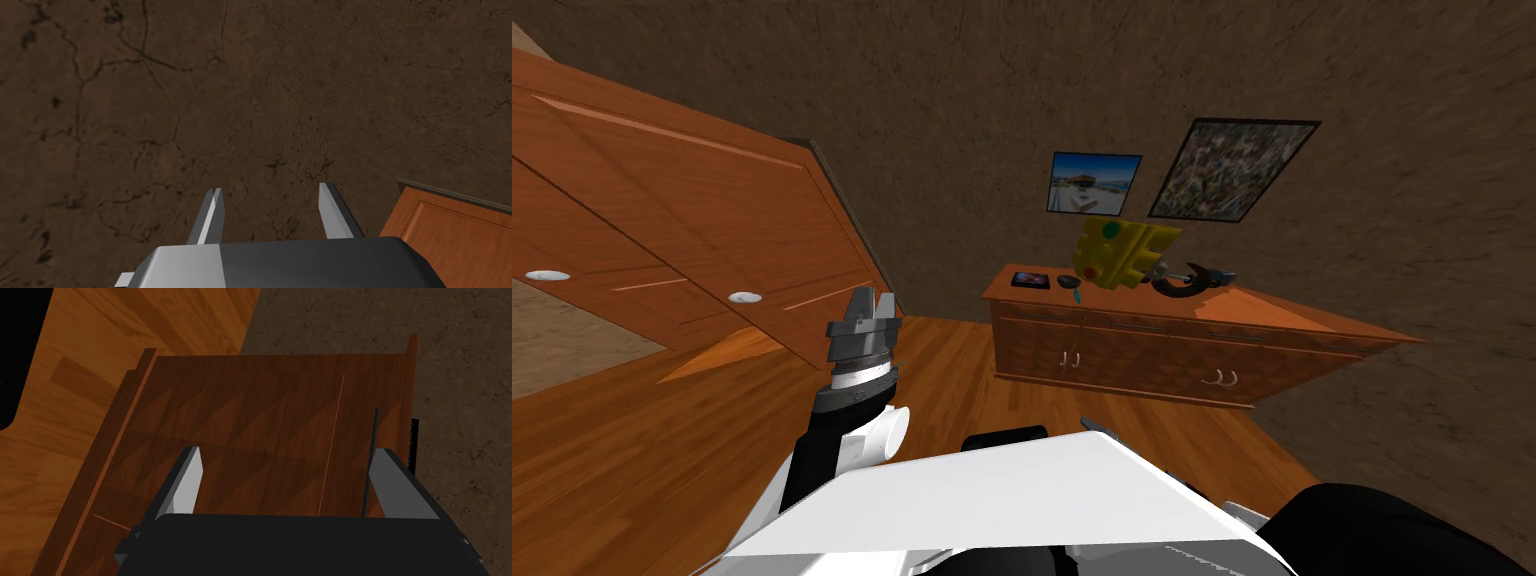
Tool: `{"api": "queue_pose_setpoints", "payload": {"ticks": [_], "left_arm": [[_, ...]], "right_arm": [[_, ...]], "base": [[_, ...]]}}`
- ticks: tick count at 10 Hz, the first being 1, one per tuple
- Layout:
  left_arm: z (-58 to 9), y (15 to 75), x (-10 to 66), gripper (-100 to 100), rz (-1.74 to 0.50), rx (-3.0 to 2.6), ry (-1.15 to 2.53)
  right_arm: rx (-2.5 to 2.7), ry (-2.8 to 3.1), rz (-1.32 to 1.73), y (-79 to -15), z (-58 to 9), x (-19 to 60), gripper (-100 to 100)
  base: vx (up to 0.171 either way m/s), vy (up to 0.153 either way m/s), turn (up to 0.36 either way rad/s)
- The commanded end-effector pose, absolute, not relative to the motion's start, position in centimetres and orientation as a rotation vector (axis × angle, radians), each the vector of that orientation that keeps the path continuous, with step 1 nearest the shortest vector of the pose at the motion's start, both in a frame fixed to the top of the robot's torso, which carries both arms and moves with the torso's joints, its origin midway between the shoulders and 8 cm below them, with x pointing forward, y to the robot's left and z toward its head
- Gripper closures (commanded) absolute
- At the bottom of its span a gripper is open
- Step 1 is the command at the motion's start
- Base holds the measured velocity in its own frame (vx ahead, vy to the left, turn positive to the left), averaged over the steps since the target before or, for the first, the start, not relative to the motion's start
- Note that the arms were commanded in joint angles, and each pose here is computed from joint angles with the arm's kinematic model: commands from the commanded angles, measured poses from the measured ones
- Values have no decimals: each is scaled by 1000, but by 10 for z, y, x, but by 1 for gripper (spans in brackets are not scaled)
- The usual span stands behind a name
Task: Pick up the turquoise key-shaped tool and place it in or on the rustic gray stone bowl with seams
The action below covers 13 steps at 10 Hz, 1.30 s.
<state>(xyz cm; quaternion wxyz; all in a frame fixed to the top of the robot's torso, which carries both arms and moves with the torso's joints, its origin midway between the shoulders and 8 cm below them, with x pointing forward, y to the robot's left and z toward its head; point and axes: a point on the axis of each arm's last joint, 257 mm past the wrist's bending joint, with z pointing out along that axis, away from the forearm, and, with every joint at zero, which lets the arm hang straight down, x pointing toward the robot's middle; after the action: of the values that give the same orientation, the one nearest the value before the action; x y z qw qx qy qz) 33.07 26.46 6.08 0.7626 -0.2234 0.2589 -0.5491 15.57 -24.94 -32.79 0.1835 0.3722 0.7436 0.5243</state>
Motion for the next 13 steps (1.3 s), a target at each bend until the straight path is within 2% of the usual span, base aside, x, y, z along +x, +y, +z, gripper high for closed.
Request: {"api": "queue_pose_setpoints", "payload": {"ticks": [1, 13], "left_arm": [[61, 265, 331, 0, -1194, -486, 563], [61, 265, 331, 0, -1194, -486, 563]], "right_arm": [[1071, 2144, 1444, -264, -332, 144, -100], [1209, 2475, 1051, -397, -350, 66, -100]], "base": [[8, 24, 116], [13, 28, 105]]}}
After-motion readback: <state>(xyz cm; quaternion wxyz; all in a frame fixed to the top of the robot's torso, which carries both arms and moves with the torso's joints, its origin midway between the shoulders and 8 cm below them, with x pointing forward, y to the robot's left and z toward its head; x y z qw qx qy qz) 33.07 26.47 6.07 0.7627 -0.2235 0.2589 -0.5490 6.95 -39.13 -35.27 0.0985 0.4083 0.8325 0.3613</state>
